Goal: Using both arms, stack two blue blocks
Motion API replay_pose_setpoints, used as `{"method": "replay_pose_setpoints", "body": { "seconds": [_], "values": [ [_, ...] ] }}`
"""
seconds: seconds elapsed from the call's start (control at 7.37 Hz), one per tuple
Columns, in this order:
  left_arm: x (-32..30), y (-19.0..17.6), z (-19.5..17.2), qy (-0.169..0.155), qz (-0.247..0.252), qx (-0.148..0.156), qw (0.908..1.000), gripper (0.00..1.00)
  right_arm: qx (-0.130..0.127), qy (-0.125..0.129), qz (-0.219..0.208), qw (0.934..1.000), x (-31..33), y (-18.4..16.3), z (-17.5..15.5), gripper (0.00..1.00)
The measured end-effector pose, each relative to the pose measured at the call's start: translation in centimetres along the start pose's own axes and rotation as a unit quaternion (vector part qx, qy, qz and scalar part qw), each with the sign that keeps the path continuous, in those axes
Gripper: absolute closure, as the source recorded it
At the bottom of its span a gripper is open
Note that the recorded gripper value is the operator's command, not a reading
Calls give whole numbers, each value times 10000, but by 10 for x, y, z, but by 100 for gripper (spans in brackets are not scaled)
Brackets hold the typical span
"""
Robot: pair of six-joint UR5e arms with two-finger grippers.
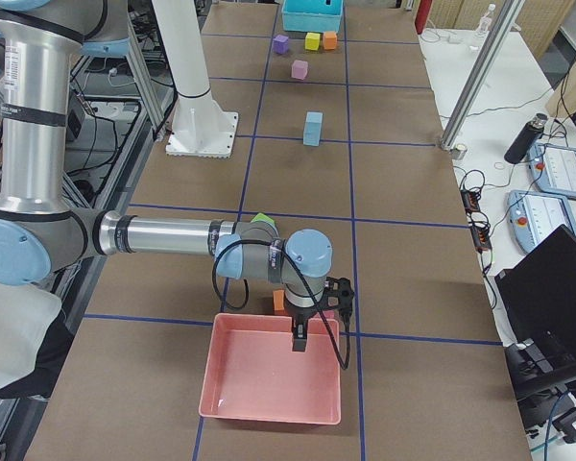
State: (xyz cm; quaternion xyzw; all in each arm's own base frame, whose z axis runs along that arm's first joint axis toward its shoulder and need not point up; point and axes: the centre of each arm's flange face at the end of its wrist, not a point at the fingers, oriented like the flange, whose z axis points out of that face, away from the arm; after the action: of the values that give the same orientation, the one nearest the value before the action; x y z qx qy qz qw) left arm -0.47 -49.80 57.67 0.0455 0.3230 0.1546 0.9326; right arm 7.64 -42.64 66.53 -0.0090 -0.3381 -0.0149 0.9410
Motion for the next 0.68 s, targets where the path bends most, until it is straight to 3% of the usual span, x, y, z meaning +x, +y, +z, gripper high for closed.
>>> {"method": "replay_pose_setpoints", "body": {
  "seconds": [0.41,0.68],
  "values": [
    [-55,78,11,838,-320,365,9953,1,-6,0,4,10000,0,0,0,0],
    [-65,87,4,904,-429,508,9937,1,-8,0,6,10000,0,0,0,0]
  ]
}}
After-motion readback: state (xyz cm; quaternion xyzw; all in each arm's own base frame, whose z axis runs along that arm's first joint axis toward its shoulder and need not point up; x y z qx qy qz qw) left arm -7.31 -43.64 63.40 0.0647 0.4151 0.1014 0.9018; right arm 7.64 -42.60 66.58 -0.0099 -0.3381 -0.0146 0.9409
